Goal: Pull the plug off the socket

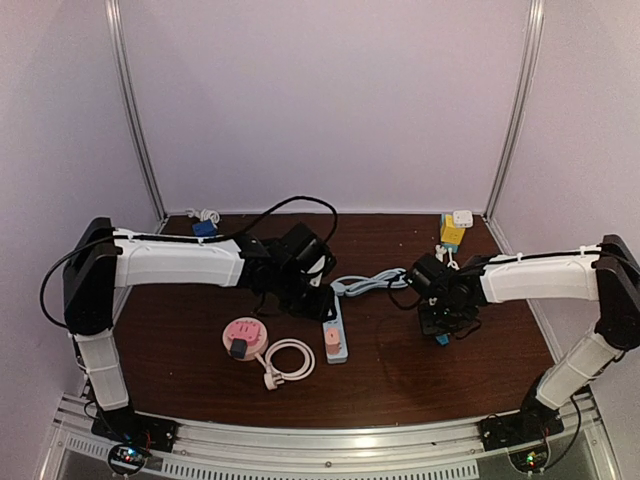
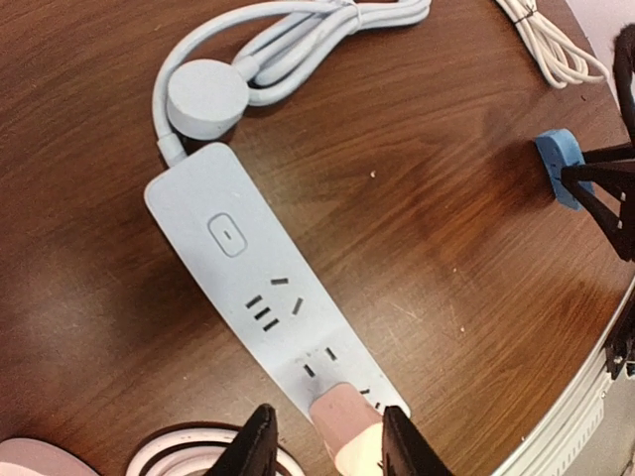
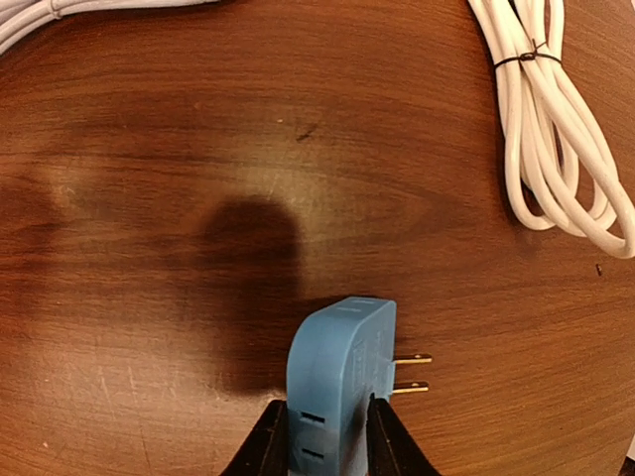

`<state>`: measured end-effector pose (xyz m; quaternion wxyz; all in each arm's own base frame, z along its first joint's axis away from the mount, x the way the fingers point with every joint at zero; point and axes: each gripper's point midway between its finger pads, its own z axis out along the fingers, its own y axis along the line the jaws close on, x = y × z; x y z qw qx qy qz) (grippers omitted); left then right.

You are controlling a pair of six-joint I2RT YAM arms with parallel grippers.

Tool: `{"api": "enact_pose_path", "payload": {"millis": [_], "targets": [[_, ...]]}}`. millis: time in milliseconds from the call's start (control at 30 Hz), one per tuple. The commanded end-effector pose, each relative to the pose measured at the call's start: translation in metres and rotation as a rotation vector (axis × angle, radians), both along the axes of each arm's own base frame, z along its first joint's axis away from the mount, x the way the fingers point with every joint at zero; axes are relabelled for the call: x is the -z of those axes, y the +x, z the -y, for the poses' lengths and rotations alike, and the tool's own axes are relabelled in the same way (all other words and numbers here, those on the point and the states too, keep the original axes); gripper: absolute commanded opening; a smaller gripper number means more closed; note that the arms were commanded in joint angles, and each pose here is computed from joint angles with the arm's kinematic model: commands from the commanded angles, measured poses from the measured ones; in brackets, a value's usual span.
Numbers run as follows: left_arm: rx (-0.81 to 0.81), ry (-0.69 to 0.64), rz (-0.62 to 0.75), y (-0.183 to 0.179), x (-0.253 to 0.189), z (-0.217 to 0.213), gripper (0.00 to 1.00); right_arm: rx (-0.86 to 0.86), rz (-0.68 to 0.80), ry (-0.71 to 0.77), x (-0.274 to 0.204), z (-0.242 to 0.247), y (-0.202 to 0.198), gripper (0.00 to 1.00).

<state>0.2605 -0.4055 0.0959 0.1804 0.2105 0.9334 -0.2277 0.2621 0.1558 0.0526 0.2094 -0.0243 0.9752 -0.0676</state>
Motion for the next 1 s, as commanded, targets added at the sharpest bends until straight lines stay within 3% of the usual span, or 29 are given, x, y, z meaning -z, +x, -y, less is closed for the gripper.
{"api": "enact_pose_path", "payload": {"millis": [0,133,400,633,967], "targets": [[-0.029,-0.017,0.028,-0.004,-0.013,0.001,0.39,-0.025,0.021,0.058,-0.003,-0.017,0.008,0.31],[-0.035,0.000,0.037,-0.009,-0.012,0.002,0.45,-0.043,0.031,0.115,-0.007,-0.027,0.009,0.34],[-0.092,0.114,0.069,-0.011,-0.004,-0.007,0.62,-0.106,0.101,0.277,-0.031,-0.060,0.022,0.51],[-0.091,0.155,0.074,-0.021,-0.005,0.009,0.71,-0.132,0.176,0.376,-0.050,-0.081,0.040,0.64],[-0.150,0.279,0.075,-0.023,0.009,0.014,0.67,-0.115,0.221,0.549,-0.070,-0.081,0.062,0.68]]}}
